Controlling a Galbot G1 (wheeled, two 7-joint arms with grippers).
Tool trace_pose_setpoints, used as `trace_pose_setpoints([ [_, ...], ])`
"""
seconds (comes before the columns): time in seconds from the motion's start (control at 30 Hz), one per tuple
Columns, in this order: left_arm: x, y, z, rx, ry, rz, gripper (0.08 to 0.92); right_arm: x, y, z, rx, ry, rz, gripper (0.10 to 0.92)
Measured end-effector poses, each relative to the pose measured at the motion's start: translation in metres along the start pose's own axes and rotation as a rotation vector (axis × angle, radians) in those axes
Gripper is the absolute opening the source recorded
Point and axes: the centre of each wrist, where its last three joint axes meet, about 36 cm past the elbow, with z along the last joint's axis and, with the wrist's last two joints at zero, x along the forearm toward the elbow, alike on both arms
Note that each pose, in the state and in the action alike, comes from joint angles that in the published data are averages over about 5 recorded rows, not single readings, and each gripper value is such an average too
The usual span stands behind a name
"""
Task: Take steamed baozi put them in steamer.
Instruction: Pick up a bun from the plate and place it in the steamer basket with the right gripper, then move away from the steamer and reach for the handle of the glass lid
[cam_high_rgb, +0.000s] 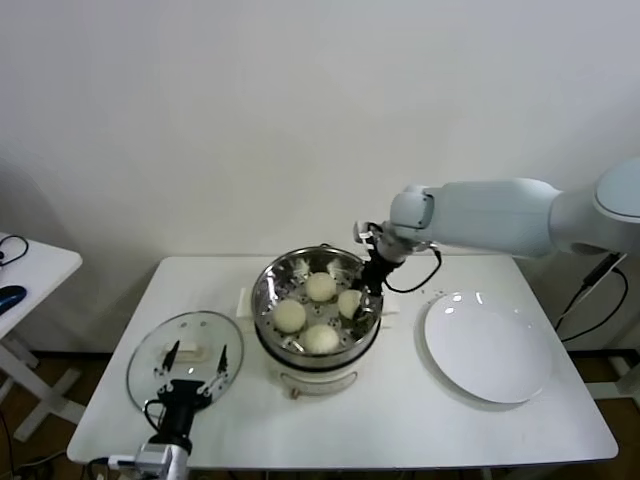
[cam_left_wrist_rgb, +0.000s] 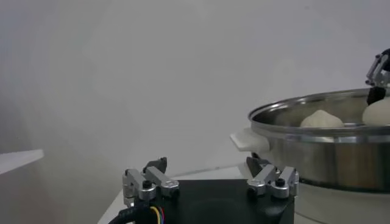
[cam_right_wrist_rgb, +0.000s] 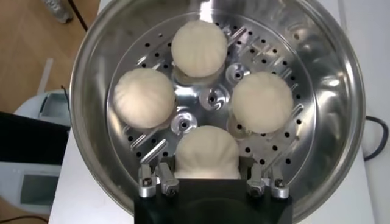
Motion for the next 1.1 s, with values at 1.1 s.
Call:
trace_pose_setpoints([
  [1.1, -0.004, 0.000, -0.001, -0.006, -0.006, -0.004, 0.823, 0.015, -0.002, -0.002, -0.003, -0.055, 0.025, 0.823],
])
